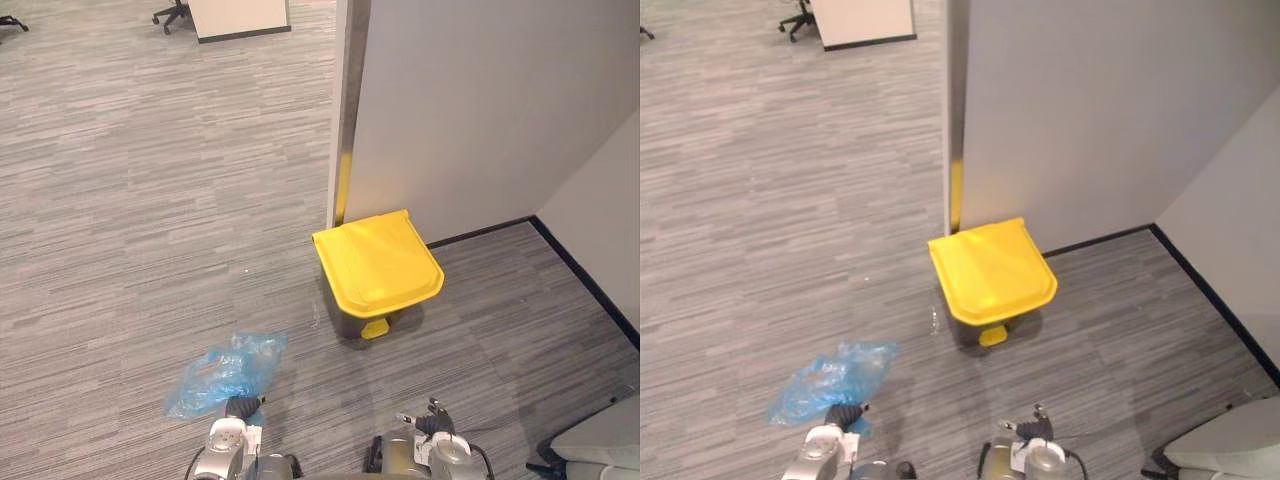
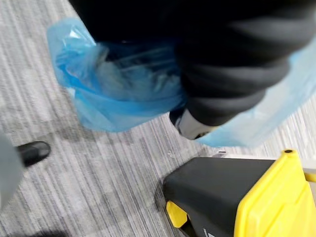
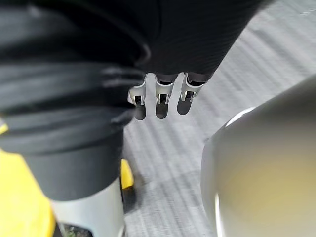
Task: Gather rubbish on tea table into small bin, then transfer packed bag to large trash can.
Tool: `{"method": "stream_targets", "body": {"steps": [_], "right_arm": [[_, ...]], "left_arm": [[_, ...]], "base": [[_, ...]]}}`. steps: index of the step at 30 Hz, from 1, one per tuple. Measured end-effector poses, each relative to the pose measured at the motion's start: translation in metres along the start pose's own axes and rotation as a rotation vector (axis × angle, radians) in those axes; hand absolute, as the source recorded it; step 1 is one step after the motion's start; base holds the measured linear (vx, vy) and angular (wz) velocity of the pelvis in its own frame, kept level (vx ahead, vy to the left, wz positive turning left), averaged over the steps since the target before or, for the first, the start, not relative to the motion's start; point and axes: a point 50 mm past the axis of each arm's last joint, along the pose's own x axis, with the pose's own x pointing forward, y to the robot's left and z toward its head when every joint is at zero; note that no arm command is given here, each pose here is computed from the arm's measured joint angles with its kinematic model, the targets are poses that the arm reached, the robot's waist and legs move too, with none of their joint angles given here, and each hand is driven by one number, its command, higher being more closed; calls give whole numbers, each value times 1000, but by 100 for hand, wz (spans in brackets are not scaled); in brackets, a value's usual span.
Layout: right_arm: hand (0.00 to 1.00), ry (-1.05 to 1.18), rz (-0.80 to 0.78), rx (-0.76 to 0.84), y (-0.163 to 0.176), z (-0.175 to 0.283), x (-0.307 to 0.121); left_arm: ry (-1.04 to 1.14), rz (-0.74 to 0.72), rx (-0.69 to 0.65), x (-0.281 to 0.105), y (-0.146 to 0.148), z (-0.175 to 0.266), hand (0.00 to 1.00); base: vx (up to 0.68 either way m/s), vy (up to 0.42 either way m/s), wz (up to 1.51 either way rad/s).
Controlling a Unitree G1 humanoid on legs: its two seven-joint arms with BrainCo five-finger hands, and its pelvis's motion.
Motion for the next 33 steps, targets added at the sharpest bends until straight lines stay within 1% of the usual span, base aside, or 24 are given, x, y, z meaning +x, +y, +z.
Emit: {"method": "stream_targets", "body": {"steps": [1, 4, 6, 9, 12, 15, 19, 22, 24, 28, 33], "right_arm": [[0, 20, -17, -17, -8, -4, 1], [0, 37, -42, -25, -18, -7, 3], [0, 50, -60, -26, -25, -12, 2], [0, 68, -58, -22, -24, -21, -2], [0, 15, -47, 3, -18, -9, -2], [0, 9, -49, 15, -19, -8, -2], [0, 42, -52, 50, -15, -16, -4], [0, 63, -56, 49, -17, -22, -5], [0, 78, -53, 46, -16, -25, -5], [0, 92, -49, 37, -15, -25, -3], [0, 92, -57, 19, -20, -22, -1]], "left_arm": [[15, -7, 1, 0, -3, -2, 100], [23, -23, -7, 0, -9, -4, 100], [0, -36, -15, 3, -15, 6, 100], [-22, -68, -48, 1, -29, 11, 100], [-32, -85, -71, -2, -37, 12, 100], [-31, -88, -72, -2, -39, 12, 100], [-32, -77, -57, -1, -32, 12, 100], [1, -67, -46, -2, -29, 2, 100], [13, -47, -24, -1, -19, -1, 100], [29, -27, -4, -1, -9, -6, 100], [52, -30, 3, -2, -9, -12, 100]], "base": [[278, -154, 12], [312, -189, -14], [268, -174, 20], [189, -58, 26], [107, 48, -8], [83, 138, -15], [70, 155, 0], [24, 103, -19], [-14, 48, -18], [-4, 5, -20], [7, 3, -29]]}}
